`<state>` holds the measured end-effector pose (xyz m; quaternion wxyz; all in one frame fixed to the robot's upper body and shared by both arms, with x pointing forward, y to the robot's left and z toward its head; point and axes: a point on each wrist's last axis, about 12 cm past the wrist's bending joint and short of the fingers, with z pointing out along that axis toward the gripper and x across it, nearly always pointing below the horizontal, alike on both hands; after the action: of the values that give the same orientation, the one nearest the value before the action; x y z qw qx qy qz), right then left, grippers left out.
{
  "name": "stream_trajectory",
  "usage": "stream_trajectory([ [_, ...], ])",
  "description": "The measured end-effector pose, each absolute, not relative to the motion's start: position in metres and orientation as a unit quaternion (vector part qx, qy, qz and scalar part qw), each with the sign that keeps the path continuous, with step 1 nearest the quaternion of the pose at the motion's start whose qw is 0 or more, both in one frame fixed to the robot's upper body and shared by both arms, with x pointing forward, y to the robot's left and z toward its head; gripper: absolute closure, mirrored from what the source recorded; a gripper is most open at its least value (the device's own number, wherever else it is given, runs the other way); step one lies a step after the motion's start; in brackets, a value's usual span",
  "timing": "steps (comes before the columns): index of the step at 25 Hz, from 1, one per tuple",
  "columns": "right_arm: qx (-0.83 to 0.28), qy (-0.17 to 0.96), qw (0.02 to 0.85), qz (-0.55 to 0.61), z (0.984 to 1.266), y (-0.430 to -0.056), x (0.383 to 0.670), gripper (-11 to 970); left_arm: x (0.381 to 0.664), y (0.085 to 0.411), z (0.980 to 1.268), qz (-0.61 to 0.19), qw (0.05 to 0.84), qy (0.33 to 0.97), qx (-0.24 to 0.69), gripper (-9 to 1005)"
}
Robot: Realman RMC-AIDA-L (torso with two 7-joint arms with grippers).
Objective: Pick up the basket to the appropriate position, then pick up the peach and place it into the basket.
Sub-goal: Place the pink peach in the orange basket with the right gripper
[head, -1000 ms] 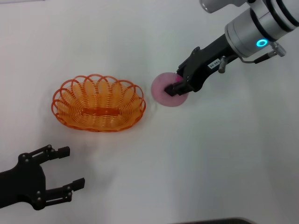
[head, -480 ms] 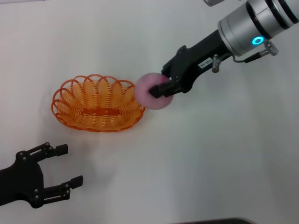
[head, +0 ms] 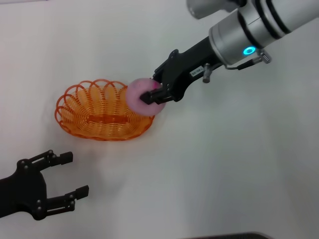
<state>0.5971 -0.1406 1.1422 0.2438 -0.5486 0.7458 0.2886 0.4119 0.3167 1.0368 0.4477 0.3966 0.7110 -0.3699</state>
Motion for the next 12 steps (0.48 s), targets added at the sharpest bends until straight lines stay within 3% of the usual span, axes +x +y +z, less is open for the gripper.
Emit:
stream_trajectory([
  [12,-0.563,0.729,0.264,0.286,1.136,-0.128,0.596,634,0.412,0.317,1.038,-0.372,0.45,0.709,0.395,155],
])
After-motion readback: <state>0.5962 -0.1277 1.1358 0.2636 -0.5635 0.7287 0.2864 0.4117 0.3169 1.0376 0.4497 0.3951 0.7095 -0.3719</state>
